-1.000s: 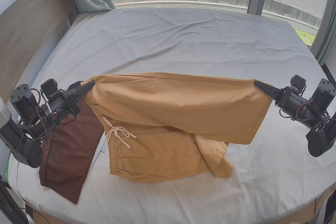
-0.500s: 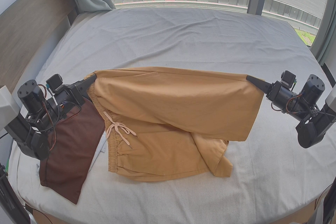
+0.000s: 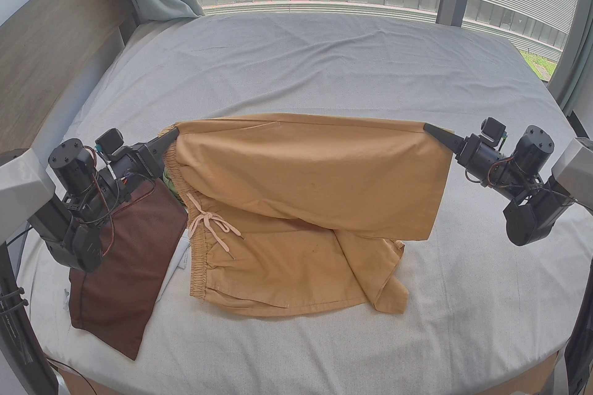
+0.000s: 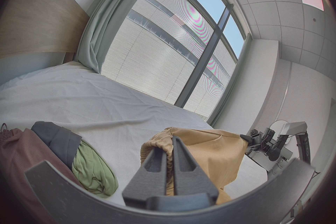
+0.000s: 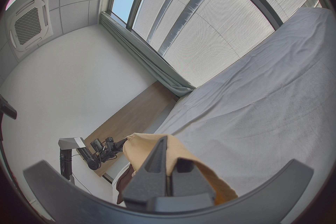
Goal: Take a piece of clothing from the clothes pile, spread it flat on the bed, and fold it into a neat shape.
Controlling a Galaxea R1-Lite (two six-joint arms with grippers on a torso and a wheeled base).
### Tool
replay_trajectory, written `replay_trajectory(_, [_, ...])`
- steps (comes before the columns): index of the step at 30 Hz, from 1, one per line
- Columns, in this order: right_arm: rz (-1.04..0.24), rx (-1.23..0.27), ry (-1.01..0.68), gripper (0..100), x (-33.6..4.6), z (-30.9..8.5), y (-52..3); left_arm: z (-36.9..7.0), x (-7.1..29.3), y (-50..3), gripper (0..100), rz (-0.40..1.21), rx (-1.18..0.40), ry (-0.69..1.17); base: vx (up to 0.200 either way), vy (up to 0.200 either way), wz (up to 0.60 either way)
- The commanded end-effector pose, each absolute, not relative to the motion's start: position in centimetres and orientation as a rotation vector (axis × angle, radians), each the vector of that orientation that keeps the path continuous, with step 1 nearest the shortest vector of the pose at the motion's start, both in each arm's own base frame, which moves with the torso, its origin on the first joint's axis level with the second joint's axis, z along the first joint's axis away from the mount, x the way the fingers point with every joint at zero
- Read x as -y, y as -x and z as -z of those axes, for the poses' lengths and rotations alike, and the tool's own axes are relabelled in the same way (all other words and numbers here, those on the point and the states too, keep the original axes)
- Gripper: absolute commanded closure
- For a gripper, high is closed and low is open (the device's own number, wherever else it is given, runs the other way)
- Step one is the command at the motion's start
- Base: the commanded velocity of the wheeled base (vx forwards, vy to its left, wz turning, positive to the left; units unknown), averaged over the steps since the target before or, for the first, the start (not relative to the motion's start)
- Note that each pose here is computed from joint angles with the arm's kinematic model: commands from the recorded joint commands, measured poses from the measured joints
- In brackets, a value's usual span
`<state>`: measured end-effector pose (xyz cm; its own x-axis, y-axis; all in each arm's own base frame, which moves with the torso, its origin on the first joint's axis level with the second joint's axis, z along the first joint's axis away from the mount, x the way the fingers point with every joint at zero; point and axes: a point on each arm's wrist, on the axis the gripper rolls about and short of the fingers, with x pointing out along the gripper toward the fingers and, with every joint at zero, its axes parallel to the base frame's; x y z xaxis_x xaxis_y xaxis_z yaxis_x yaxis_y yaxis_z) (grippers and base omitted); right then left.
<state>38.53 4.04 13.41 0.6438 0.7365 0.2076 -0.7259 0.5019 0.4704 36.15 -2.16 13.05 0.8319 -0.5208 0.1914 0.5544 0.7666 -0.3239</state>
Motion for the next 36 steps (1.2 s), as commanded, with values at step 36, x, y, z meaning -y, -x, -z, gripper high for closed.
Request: replay_trajectory(36, [-0.906,0.03,-0.537,100,-4.9,-10.2,-48.7,-9.2,2.6,-43.6,100,0.52,0.13,0.564,0.0,0.0,0.0])
